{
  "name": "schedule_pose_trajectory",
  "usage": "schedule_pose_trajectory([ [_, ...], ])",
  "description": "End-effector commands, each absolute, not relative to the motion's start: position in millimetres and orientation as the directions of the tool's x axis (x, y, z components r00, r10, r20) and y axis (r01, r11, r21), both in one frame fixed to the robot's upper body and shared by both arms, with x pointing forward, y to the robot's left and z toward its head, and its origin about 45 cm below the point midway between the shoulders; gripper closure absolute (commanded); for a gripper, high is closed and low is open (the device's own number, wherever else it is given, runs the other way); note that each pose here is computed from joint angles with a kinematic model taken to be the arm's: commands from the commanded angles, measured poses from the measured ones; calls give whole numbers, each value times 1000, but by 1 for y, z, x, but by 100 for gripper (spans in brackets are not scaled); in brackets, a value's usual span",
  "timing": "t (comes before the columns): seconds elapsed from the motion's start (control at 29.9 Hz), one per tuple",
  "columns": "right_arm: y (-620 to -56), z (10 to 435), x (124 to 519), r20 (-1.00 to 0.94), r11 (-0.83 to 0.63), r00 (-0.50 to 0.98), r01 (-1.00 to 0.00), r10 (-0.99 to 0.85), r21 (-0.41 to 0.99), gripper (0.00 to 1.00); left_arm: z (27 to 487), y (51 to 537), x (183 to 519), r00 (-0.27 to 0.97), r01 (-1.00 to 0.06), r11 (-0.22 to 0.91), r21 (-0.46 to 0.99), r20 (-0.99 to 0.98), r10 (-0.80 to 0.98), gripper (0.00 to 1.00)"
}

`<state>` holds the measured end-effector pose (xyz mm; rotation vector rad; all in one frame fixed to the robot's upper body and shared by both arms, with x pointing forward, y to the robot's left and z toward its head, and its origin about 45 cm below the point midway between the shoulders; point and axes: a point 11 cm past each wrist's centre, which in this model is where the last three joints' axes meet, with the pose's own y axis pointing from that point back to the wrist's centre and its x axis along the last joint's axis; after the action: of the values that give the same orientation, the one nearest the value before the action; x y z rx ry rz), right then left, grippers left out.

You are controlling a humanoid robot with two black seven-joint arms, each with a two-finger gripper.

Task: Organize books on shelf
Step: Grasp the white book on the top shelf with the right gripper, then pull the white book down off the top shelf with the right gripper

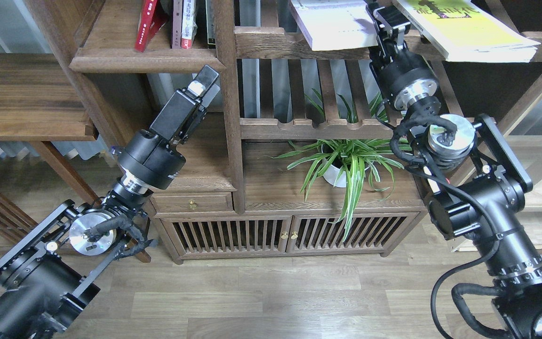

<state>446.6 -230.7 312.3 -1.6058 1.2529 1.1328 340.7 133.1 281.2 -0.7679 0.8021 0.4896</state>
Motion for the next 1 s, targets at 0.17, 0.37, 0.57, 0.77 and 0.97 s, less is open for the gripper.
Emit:
schedule_pose_trajectory([
  [0.17, -230, 314, 447, -954, -207, 124, -976, -272, -68, 59, 283, 136, 342, 612, -654, 626, -424, -784, 108, 1],
  [0.37, -227, 313, 446, -956, -209, 131, -975, -261, -77, 74, 283, 137, 343, 612, -655, 625, -424, -783, 110, 1],
  [0.57, -228, 310, 439, -950, -227, 215, -960, -225, -164, 96, 283, 138, 343, 612, -656, 624, -424, -783, 112, 1],
  [0.77, -233, 301, 432, -949, -224, 237, -956, -208, -189, 97, 282, 139, 343, 611, -657, 626, -420, -783, 116, 1],
  [0.97, -228, 306, 430, -945, -231, 291, -940, -153, -252, 100, 283, 138, 343, 612, -656, 627, -421, -783, 115, 1],
])
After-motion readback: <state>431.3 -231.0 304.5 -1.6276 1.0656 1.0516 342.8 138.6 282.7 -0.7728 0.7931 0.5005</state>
